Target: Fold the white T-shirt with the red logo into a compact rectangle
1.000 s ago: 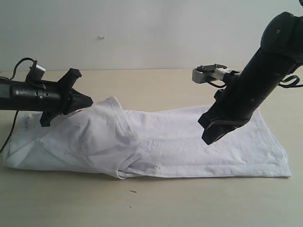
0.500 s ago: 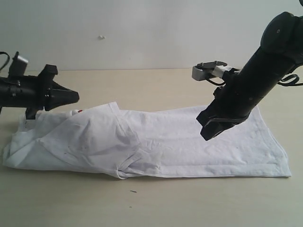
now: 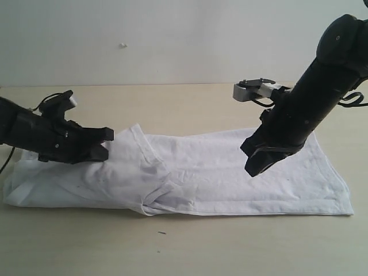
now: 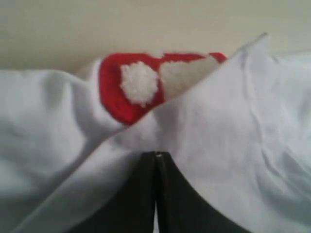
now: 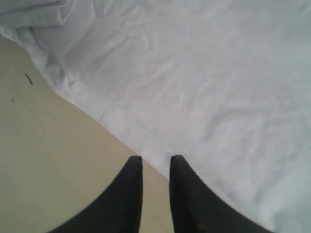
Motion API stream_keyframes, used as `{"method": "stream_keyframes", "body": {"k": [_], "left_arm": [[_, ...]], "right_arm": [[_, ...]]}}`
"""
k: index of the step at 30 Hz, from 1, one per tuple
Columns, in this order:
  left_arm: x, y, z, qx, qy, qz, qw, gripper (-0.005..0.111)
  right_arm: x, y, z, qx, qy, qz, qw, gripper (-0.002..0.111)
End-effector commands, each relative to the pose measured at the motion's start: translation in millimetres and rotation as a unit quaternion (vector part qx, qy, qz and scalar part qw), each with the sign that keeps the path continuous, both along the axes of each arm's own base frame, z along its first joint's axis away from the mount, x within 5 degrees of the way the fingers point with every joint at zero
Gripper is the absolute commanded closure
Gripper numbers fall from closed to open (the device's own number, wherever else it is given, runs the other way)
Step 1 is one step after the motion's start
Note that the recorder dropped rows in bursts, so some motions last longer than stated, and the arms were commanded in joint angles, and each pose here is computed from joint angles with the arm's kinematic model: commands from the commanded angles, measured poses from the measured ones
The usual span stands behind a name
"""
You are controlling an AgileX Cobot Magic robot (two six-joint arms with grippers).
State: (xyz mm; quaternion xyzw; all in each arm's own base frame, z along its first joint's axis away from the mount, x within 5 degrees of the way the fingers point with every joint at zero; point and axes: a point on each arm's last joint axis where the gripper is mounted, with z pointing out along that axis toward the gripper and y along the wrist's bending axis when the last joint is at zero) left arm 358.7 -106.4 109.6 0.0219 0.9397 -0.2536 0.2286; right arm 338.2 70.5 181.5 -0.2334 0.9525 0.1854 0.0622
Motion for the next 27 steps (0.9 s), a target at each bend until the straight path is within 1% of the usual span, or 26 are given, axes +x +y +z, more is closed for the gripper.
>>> {"method": "stream_keyframes", "body": {"k": [1, 3, 5, 6, 8, 10, 11, 12, 14, 16, 17, 18, 19, 20, 21, 23, 24, 27], "left_arm": [[6, 17, 4, 0.07, -0.037, 0.022, 0.997, 0.104], [9, 28, 17, 0.077, -0.059, 0.025, 0.995, 0.104], [11, 41, 33, 0.097, -0.092, 0.005, 0.991, 0.104], [12, 51, 42, 0.113, -0.11, -0.007, 0.988, 0.104], [11, 67, 58, 0.13, -0.132, -0.005, 0.983, 0.1], [9, 90, 66, 0.118, -0.122, 0.032, 0.985, 0.09], [8, 102, 66, 0.107, -0.111, 0.052, 0.987, 0.082], [6, 110, 66, 0.089, -0.096, 0.051, 0.99, 0.072], [1, 125, 62, 0.067, -0.073, 0.049, 0.994, 0.047], [-2, 135, 59, 0.056, -0.05, 0.067, 0.995, 0.029], [-4, 139, 58, 0.062, -0.042, 0.068, 0.995, 0.024], [-5, 142, 57, 0.079, -0.039, 0.054, 0.995, 0.024], [-9, 146, 54, 0.113, -0.034, 0.02, 0.993, 0.026], [-10, 146, 52, 0.12, -0.03, 0.014, 0.992, 0.029], [-10, 146, 49, 0.123, -0.024, 0.007, 0.992, 0.037], [-10, 146, 43, 0.117, -0.013, 0.002, 0.993, 0.044], [-11, 145, 40, 0.112, -0.005, -0.001, 0.994, 0.045], [-11, 145, 33, 0.108, 0.007, -0.002, 0.994, 0.041]], "right_arm": [[0, 0, 6, 0.003, -0.01, 0.004, 1.0, 0.086], [1, 0, 6, 0.003, -0.012, 0.003, 1.0, 0.086], [1, 0, 6, 0.002, -0.016, 0.005, 1.0, 0.086], [1, 0, 6, 0.002, -0.017, 0.01, 1.0, 0.086], [1, 0, 6, 0.002, -0.017, 0.01, 1.0, 0.086], [1, 0, 6, 0.004, -0.017, 0.009, 1.0, 0.086], [1, 0, 6, 0.004, -0.017, 0.009, 1.0, 0.086], [1, 0, 6, 0.006, -0.017, 0.008, 1.0, 0.086], [1, 1, 6, 0.008, -0.017, 0.006, 1.0, 0.086], [1, 1, 7, 0.009, -0.017, 0.005, 1.0, 0.086], [1, 1, 7, 0.009, -0.017, 0.006, 1.0, 0.086], [1, 1, 7, 0.01, -0.016, 0.007, 1.0, 0.086], [1, 1, 7, 0.01, -0.014, 0.007, 1.0, 0.086], [1, 1, 7, 0.01, -0.013, 0.008, 1.0, 0.086], [1, 1, 7, 0.01, -0.013, 0.008, 1.0, 0.086], [1, 1, 7, 0.01, -0.013, 0.008, 1.0, 0.086], [0, 1, 7, 0.01, -0.012, 0.008, 1.0, 0.086], [0, 1, 7, 0.011, -0.011, 0.011, 1.0, 0.086]]}}
